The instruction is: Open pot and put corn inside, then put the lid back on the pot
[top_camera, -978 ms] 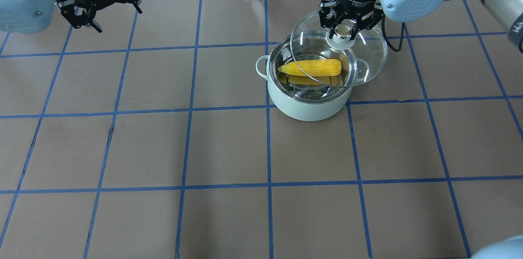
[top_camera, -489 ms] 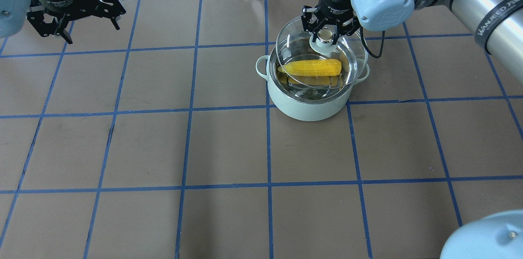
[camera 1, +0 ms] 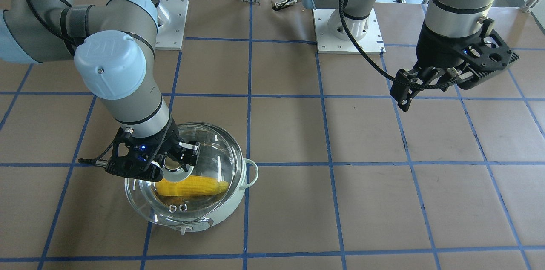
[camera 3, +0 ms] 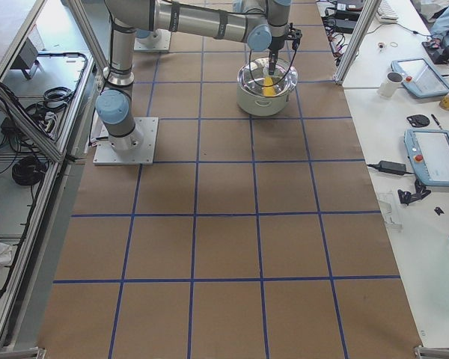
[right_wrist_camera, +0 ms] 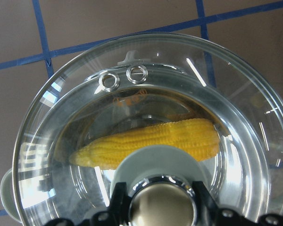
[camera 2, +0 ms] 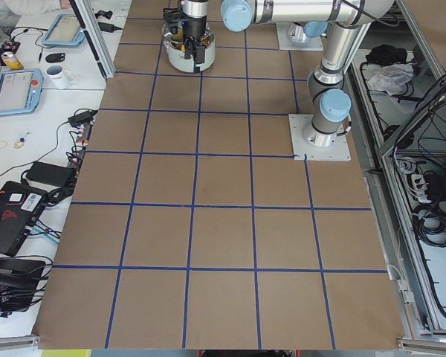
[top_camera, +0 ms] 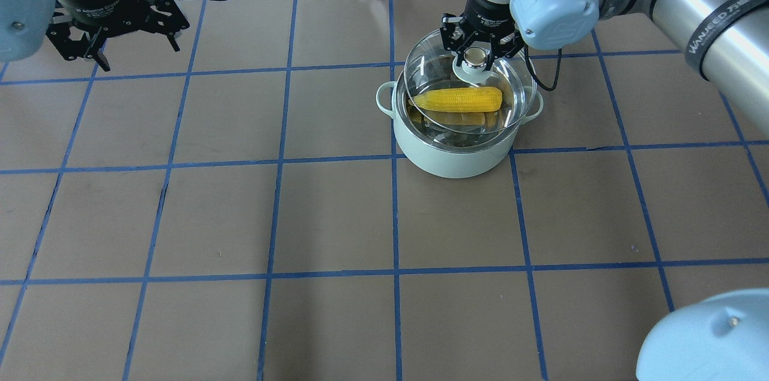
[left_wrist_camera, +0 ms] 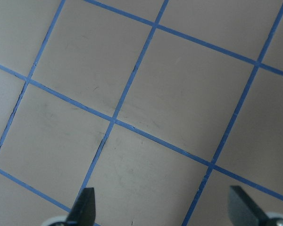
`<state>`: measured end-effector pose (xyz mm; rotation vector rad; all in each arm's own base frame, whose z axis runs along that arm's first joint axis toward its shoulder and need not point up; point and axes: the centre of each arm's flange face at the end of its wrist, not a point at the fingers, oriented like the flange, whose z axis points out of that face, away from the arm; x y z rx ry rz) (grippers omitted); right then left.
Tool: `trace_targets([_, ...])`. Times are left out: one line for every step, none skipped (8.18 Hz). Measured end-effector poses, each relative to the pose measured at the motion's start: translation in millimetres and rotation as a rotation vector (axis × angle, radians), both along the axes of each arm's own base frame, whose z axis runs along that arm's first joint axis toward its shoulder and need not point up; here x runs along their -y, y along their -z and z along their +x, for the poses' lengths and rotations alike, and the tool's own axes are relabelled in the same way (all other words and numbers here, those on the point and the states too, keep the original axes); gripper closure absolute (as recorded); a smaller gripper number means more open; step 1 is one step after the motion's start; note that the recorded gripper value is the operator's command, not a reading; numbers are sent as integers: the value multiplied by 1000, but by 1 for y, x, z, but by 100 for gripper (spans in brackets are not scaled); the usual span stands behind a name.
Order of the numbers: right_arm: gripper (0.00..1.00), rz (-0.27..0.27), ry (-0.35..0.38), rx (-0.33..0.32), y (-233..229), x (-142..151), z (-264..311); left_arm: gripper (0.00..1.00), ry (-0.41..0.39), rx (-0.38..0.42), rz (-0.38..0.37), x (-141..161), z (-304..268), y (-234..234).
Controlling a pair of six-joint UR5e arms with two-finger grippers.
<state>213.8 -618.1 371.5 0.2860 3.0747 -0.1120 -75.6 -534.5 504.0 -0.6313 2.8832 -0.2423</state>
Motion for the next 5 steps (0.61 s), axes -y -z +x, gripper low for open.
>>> trace_targets([97, 3, 17, 3, 1, -1, 1, 0, 6, -1, 14, 1, -1, 4])
trace_targets([97, 6, 26, 8, 2, -1, 3, 0, 10, -4, 37, 2, -3, 11])
trace_targets([97, 9, 30, 11, 3, -1, 3, 0, 13, -18, 58, 3, -5, 17])
trace_targets([97, 13, 33, 12, 5, -2, 4, 0, 29, -60, 68, 5, -9, 22])
trace_targets([97, 16, 33, 13, 6, -3, 4, 0, 65, -96, 77, 8, -13, 25])
